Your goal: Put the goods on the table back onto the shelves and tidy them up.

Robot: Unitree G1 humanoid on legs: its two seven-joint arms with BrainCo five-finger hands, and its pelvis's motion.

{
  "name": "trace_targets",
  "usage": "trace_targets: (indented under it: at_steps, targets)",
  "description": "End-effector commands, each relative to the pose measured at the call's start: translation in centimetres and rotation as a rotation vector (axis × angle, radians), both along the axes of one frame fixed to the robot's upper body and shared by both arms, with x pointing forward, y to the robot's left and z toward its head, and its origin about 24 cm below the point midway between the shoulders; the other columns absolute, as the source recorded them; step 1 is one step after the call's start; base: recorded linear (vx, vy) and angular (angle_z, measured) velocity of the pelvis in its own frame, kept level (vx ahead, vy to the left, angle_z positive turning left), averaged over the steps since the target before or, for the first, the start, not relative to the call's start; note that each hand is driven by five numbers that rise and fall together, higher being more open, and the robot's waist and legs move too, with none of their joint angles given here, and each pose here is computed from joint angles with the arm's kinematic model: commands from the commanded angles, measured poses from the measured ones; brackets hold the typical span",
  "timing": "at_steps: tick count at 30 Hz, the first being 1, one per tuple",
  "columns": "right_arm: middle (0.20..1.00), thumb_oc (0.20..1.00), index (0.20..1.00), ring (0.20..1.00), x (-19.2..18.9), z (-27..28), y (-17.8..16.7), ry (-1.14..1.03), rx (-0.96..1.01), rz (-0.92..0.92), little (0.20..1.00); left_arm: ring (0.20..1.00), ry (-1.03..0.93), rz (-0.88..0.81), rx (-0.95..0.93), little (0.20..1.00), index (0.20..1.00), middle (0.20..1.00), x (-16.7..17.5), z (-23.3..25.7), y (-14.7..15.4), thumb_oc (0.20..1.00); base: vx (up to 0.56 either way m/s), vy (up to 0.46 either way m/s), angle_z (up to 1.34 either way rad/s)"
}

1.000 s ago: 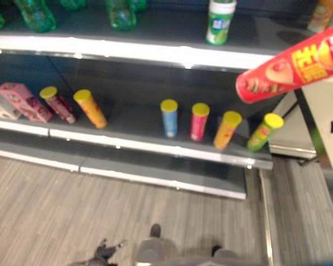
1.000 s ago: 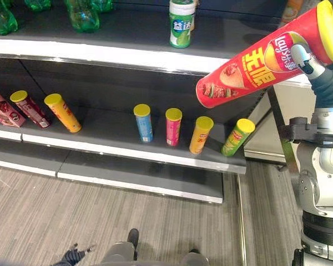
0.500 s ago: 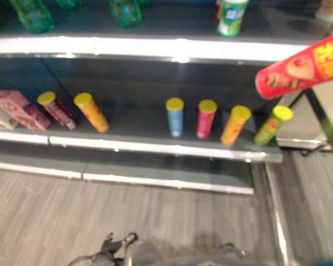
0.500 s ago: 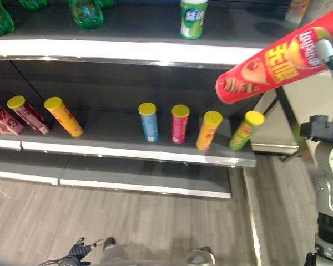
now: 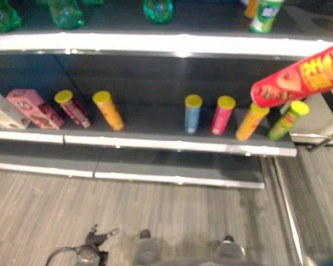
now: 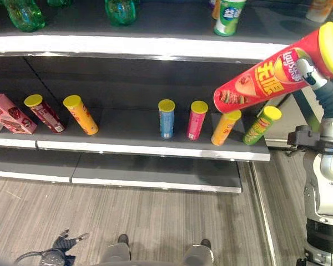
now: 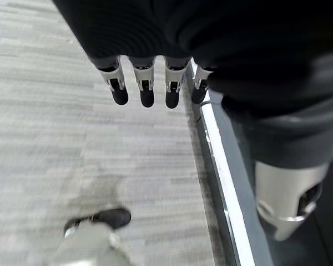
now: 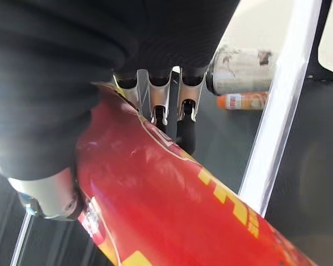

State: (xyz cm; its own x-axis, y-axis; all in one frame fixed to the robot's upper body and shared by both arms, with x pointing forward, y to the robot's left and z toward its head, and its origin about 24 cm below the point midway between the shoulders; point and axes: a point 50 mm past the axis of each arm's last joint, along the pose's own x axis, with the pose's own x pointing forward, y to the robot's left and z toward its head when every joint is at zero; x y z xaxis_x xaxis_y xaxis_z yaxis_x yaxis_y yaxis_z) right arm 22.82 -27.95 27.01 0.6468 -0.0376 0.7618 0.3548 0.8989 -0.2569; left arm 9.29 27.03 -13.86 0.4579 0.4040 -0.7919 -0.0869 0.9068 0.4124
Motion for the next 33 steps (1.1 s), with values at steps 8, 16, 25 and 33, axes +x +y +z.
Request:
trace_targets:
  at_steps: [8, 16, 25, 33]
  targets:
    - [0.200, 0.200, 0.200, 0.200, -0.6, 3.5, 1.9, -0.157, -0.032, 0.161, 0.200, 1.000, -0.012, 0.011, 0.040, 1.000, 1.000, 1.000, -0.2, 0.5, 1.1, 1.000, 0.04, 0.031, 0.22]
    - [0.200, 0.200, 0.200, 0.200, -0.3, 2.8, 1.8, -0.090, -0.074, 0.146, 0.200, 1.000, 0.017, 0.032, 0.087, 1.000, 1.000, 1.000, -1.1, 0.5, 2.0, 1.000, 0.02, 0.439, 0.04]
    - [0.200, 0.200, 0.200, 0.200, 0.1, 0.2, 1.1, -0.012, -0.025, 0.058, 0.200, 1.000, -0.023, -0.100, 0.174, 1.000, 1.000, 1.000, 1.1, 2.3, 4.0, 1.000, -0.04, 0.525, -0.11]
    - [0.200, 0.200, 0.200, 0.200, 0.5, -0.4, 0.3, 0.016, 0.003, 0.073, 0.200, 1.000, 0.184, -0.062, 0.150, 1.000, 1.000, 1.000, -2.6, 0.6, 4.1, 1.000, -0.06, 0.250, -0.33]
